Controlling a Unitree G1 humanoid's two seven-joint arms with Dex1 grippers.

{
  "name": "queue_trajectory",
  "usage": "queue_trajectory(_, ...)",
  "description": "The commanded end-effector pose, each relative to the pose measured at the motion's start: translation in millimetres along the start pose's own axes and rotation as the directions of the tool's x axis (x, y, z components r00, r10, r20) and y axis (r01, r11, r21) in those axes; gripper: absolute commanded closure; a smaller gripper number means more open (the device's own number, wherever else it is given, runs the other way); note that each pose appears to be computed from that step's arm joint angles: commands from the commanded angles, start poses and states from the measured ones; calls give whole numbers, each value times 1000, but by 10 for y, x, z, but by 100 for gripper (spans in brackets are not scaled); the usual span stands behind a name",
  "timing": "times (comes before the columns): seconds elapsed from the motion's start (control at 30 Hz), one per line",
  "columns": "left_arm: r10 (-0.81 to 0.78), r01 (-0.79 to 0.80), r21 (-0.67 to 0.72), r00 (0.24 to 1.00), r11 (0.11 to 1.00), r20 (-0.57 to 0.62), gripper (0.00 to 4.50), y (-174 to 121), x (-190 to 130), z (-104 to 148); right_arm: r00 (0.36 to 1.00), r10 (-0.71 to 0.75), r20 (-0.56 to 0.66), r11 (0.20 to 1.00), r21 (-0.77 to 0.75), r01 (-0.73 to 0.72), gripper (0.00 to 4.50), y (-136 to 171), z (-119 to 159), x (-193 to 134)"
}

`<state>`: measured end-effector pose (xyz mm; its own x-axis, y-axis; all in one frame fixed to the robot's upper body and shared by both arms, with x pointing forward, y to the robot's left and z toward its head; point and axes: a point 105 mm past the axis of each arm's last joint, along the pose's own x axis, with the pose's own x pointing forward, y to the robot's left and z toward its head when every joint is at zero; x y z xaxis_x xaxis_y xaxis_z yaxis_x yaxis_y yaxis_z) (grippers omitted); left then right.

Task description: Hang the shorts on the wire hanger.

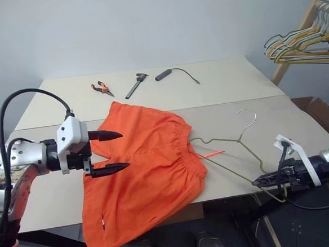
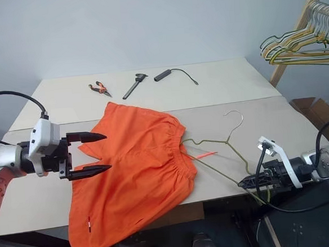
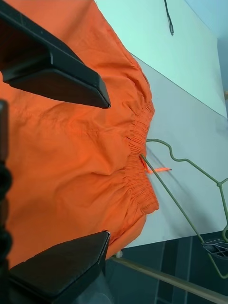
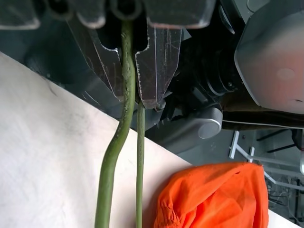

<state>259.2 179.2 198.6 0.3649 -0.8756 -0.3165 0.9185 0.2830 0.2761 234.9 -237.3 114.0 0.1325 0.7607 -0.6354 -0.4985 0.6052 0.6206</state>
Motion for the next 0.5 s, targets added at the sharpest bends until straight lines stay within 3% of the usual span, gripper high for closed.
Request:
queue_trajectory(0.03, -4, 4, 43, 1000, 999, 10, 2, 10, -8, 100, 1000, -11, 25, 1000, -16, 11, 450, -31, 150, 62)
queue_trajectory(0.3, 0, -1, 47, 1000, 999, 7, 2, 6, -26, 96, 997, 28, 72, 1000, 10, -29, 450, -128, 379, 325)
queue_trajectory(0.5, 2, -2, 54, 1000, 999, 0, 2, 8, -38, 100, 983, 97, 156, 995, 16, -101, 450, -103, 715, 536)
